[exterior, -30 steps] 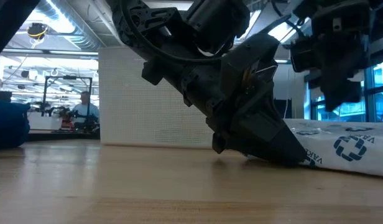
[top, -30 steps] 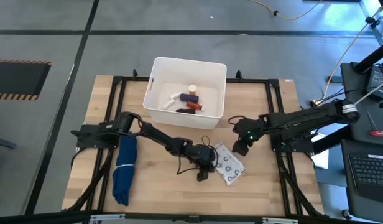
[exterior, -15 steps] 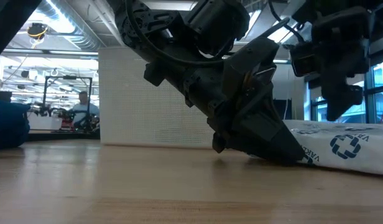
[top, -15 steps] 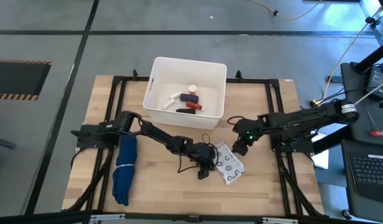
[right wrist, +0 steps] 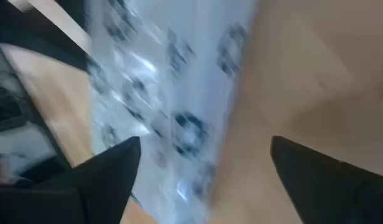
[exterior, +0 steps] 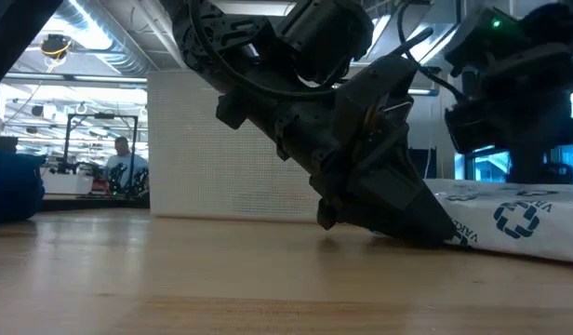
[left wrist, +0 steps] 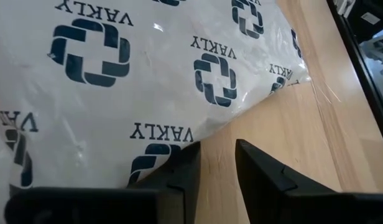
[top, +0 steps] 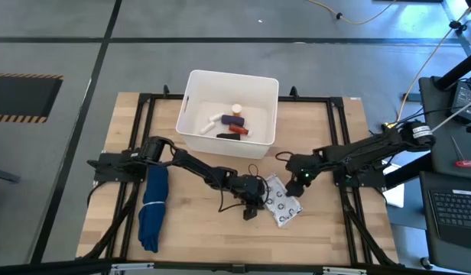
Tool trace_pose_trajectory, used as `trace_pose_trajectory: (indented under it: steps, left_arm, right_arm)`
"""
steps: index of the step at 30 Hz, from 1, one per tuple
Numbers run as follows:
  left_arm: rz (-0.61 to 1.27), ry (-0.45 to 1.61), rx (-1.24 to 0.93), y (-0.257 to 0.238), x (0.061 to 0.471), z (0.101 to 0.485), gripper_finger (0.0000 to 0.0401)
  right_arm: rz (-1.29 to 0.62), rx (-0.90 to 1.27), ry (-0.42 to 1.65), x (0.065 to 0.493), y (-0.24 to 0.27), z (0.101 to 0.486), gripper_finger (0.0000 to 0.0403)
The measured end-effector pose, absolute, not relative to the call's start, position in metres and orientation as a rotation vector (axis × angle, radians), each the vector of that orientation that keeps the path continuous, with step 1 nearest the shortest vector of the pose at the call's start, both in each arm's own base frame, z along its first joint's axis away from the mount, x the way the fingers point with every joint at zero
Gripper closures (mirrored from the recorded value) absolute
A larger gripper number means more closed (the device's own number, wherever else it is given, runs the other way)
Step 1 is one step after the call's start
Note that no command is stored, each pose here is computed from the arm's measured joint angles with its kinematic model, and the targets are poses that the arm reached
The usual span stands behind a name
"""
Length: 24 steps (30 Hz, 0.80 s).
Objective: Pick & place medical supplies in basket/bin
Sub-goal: Put the white mailer bag into the white bin
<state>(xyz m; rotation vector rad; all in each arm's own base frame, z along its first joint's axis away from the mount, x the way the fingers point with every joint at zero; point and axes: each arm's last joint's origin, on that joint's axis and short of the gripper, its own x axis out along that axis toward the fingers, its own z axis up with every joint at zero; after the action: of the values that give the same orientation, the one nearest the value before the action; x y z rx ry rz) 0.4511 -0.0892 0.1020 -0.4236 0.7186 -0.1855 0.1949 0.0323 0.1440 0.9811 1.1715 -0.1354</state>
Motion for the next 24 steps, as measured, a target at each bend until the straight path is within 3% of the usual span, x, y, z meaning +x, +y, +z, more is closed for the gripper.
trace_pose_trajectory:
  steps: [6,13,24]
  left_arm:
    - [-0.218,0.73,-0.434,-0.09,0.451,0.102,0.0306]
    - [-0.227,0.729,-0.42,-0.09,0.451,0.102,0.0308]
    - [-0.23,0.728,-0.406,-0.081,0.452,0.102,0.031]
  right_arm:
    - [-0.036,1.13,0.981,0.195,0.033,0.13,0.0042]
    - [-0.066,1.194,0.976,0.179,0.031,0.109,0.0042]
    - [0.07,1.242,0.878,0.192,0.034,0.125,0.006]
